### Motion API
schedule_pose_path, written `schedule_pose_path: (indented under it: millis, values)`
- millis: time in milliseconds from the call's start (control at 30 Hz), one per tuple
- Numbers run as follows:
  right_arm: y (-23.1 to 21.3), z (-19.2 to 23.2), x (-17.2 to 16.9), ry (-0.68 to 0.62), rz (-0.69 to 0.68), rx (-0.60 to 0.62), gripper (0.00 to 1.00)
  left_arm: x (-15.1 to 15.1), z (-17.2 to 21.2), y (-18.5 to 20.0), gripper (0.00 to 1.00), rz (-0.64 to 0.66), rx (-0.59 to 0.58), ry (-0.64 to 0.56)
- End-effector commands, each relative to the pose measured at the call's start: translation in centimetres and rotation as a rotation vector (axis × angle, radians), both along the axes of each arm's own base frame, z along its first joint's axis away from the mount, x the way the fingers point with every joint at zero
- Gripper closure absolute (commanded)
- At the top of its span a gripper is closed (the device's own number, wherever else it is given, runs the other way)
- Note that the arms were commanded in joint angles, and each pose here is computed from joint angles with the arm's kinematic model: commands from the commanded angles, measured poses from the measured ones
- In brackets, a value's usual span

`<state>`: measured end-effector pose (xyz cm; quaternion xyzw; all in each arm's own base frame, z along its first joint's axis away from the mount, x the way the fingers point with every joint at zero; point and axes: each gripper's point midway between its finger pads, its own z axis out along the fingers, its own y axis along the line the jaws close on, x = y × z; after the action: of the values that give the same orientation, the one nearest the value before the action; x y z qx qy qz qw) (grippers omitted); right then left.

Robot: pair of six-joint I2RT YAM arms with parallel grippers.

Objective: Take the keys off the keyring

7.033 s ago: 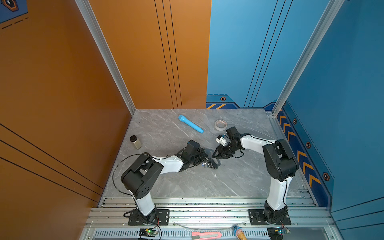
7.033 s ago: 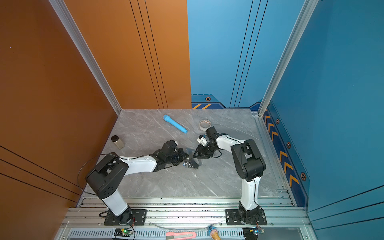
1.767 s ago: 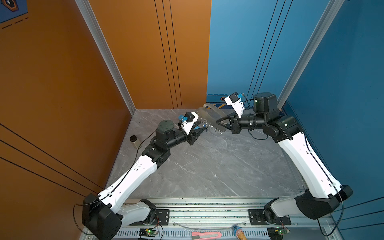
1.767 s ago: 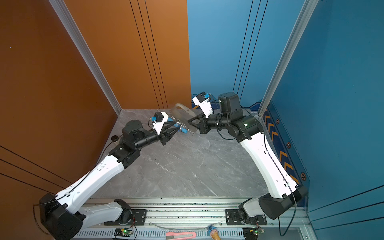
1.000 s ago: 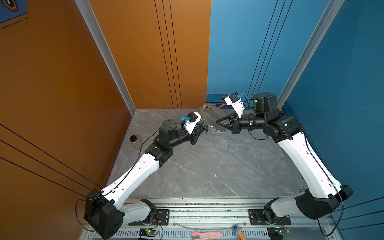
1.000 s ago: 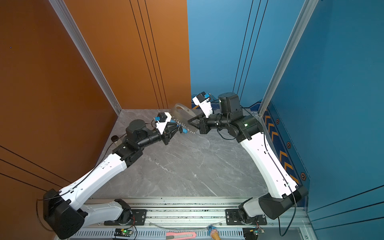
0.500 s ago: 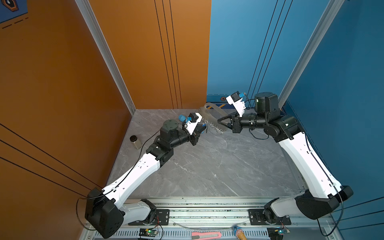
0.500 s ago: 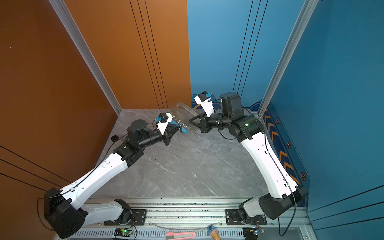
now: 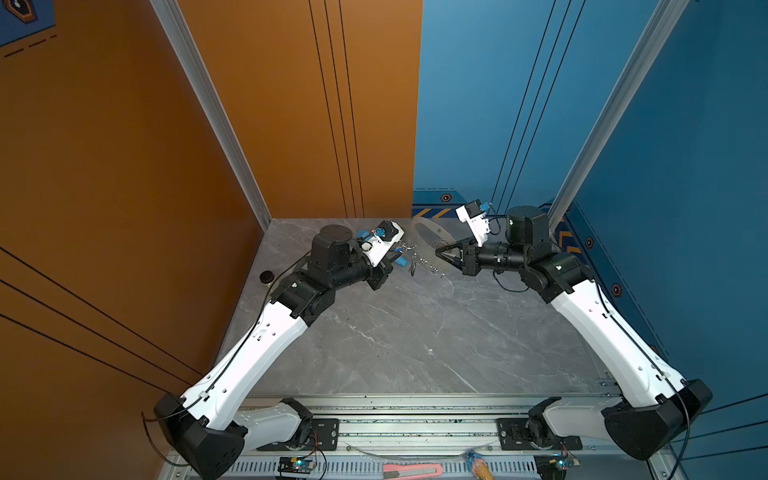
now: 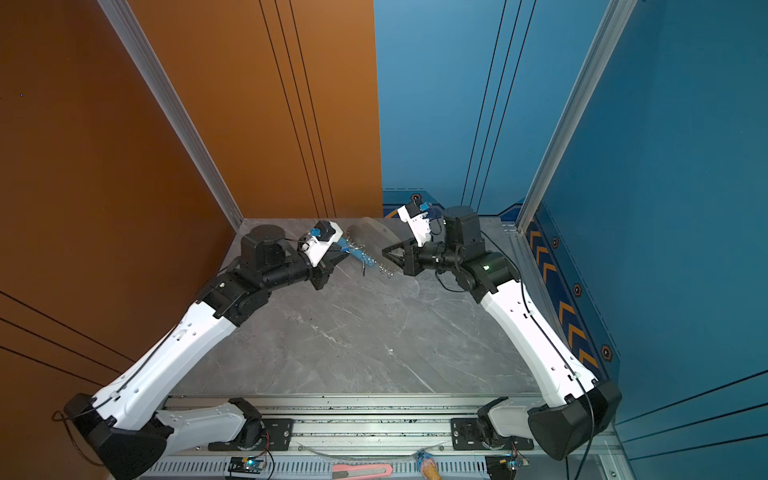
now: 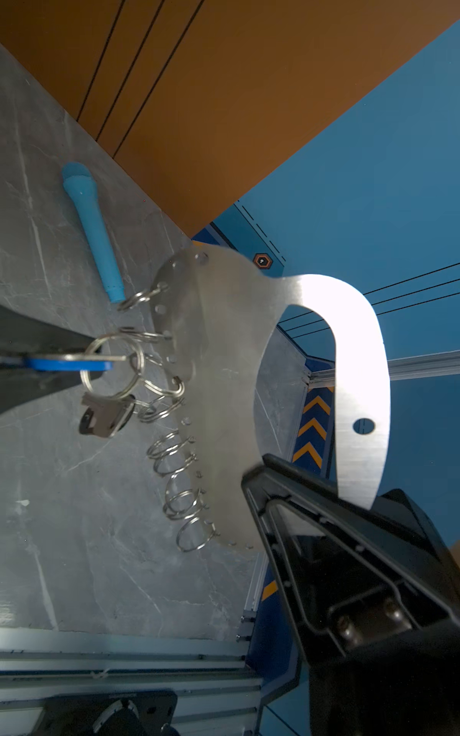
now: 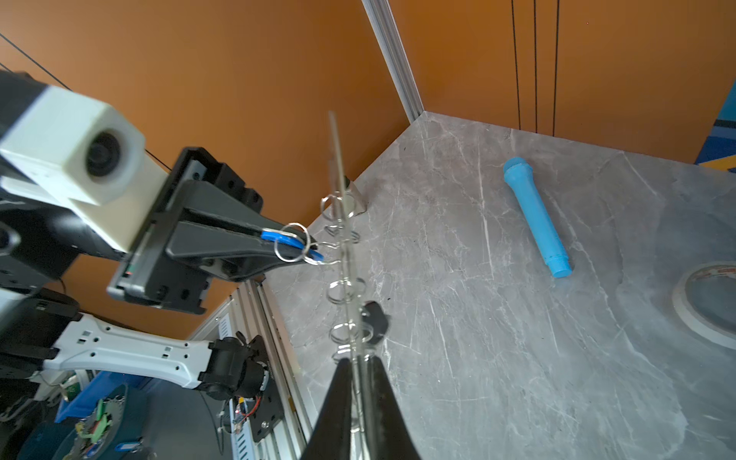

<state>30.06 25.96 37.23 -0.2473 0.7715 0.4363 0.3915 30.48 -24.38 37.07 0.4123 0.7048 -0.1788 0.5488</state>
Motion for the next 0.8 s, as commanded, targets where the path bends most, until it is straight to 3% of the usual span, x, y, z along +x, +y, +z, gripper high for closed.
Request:
schedule_pose_path:
  millis: [0, 133, 300, 433, 767]
  values:
    - [0.7, 1.1, 0.3, -0.05, -0.023, 0.075, 0.82, -0.4, -0.3, 1.6, 1.0, 0.026, 0.121, 0.007]
    - [0.7, -0.7, 0.2, -0.031, -0.036, 0.044, 0.67, -0.7, -0.4, 2.1, 1.0, 0.027, 0.18, 0.026]
    - [0.1, -3.0, -0.2, -0.02, -0.042, -0.018, 0.55, -1.3, -1.2, 2.1, 1.0, 0.028, 0.227, 0.082]
    - [0.1, -2.9, -0.9, -0.05, -0.038, 0.003, 0.53, -1.8, -1.9, 2.3, 1.0, 0.047, 0.251, 0.137]
    - [1.7, 0.5, -4.7, -0.373, -0.024, 0.136, 0.54, -2.8, -3.2, 2.7, 1.0, 0.138, 0.313, 0.307]
